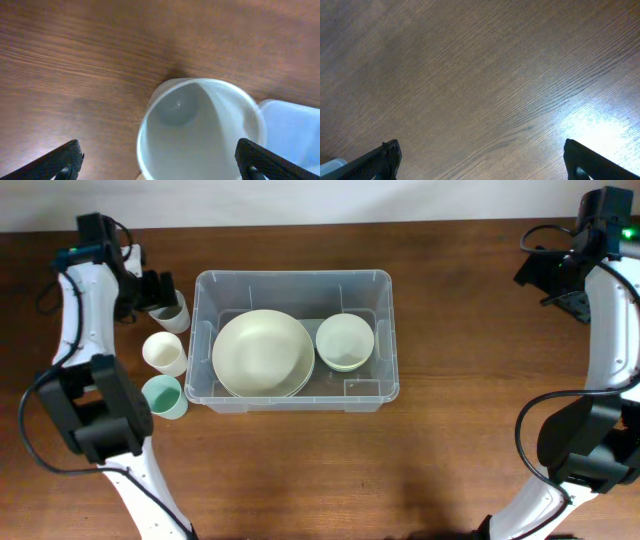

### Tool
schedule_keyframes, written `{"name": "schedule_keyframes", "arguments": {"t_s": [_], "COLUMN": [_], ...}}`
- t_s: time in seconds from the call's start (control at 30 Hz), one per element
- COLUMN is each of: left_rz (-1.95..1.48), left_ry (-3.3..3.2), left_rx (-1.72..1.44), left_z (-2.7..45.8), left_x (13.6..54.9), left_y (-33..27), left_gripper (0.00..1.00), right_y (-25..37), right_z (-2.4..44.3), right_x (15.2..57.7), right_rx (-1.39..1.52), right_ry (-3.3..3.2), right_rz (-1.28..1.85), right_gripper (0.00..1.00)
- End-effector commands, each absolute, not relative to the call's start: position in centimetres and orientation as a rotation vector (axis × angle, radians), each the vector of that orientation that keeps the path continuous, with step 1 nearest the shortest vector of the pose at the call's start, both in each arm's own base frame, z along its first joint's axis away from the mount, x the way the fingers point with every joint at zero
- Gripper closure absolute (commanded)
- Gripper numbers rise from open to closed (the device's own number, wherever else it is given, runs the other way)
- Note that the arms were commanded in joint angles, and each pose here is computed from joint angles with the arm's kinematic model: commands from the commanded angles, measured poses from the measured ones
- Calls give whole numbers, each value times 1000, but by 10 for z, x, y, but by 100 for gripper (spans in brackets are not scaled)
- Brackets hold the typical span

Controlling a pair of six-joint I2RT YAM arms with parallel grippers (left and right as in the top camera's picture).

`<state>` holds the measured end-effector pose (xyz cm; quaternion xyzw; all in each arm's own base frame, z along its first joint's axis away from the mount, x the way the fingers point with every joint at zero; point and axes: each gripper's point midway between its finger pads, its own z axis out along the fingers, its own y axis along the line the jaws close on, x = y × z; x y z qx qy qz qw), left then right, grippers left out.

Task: Pack container
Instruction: 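Move the left gripper to the clear cup and grasp its rim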

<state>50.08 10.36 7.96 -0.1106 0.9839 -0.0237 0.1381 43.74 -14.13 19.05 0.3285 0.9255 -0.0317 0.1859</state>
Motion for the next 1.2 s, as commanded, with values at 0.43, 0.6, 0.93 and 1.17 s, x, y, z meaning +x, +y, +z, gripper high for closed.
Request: {"name": "schedule_keyframes", "arguments": {"t_s": [0.43,0.6,0.93,1.17], "left_rz": [-31,-15,-105,170], "left_ry": [2836,2704,2432,2453], "left_rx": [-449,-466,-273,-341], "left_z": [64,125,296,303], "left_x": [510,529,522,506], "left_y": [120,133,82,75], "left_gripper": [82,89,99,62], "right_y": [-142,-142,-142,-142], "right_z": [190,190,190,190], "right_x": [437,437,437,437], "right_rx": [928,928,928,928], "right_ry": [2606,2606,2606,2606], "right_rz": [-91,-91,-91,-91], "right_gripper": [1,1,1,1]}}
